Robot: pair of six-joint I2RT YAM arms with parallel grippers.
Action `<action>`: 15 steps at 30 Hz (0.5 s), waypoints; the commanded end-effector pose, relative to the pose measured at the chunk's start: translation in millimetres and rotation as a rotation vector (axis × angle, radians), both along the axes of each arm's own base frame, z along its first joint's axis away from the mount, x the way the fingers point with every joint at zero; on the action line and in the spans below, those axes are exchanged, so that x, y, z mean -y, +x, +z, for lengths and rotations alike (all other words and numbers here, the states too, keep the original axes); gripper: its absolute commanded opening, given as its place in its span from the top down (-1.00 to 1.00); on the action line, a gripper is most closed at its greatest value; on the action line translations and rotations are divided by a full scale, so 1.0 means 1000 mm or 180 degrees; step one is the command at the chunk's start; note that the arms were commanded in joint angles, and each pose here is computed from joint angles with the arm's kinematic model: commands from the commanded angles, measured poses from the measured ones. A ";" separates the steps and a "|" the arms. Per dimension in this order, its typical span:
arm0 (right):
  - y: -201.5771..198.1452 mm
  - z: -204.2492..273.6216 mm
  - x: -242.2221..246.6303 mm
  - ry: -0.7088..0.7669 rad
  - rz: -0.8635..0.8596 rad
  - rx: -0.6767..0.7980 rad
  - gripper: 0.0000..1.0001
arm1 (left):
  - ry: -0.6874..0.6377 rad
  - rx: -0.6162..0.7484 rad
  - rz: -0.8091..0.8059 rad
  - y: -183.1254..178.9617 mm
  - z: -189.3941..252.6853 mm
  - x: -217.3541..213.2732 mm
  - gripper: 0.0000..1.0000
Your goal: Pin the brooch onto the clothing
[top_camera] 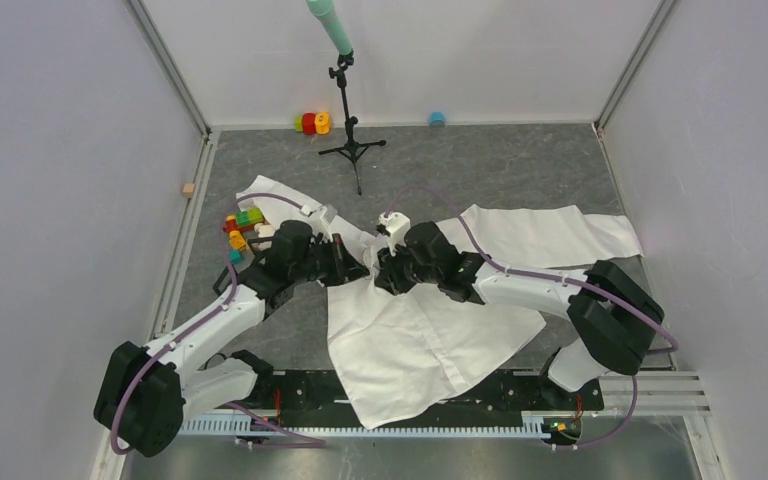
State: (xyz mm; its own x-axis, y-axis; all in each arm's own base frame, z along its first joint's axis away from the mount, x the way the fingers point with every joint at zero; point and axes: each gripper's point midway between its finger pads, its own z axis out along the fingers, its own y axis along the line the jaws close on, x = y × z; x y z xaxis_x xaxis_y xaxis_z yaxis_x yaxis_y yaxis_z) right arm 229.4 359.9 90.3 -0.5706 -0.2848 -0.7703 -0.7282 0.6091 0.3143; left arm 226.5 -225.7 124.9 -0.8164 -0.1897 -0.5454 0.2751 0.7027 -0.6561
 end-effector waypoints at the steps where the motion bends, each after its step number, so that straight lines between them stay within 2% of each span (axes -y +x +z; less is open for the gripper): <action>1: 0.002 0.047 0.006 0.0113 0.0034 0.0275 0.25 | -0.0490 0.0400 -0.0250 0.008 0.049 0.012 0.95; 6: 0.005 0.082 0.018 0.0201 0.0016 0.0544 -0.20 | -0.0507 0.0464 -0.0451 0.005 0.054 0.013 0.96; 12: 0.018 0.113 0.035 0.0284 -0.0053 0.0885 -0.58 | -0.0499 0.0590 -0.0603 -0.001 0.062 0.011 0.95; 15: 0.023 0.128 0.041 0.0392 0.0088 0.1087 -0.70 | -0.0387 0.0624 -0.0767 -0.008 0.067 0.009 0.96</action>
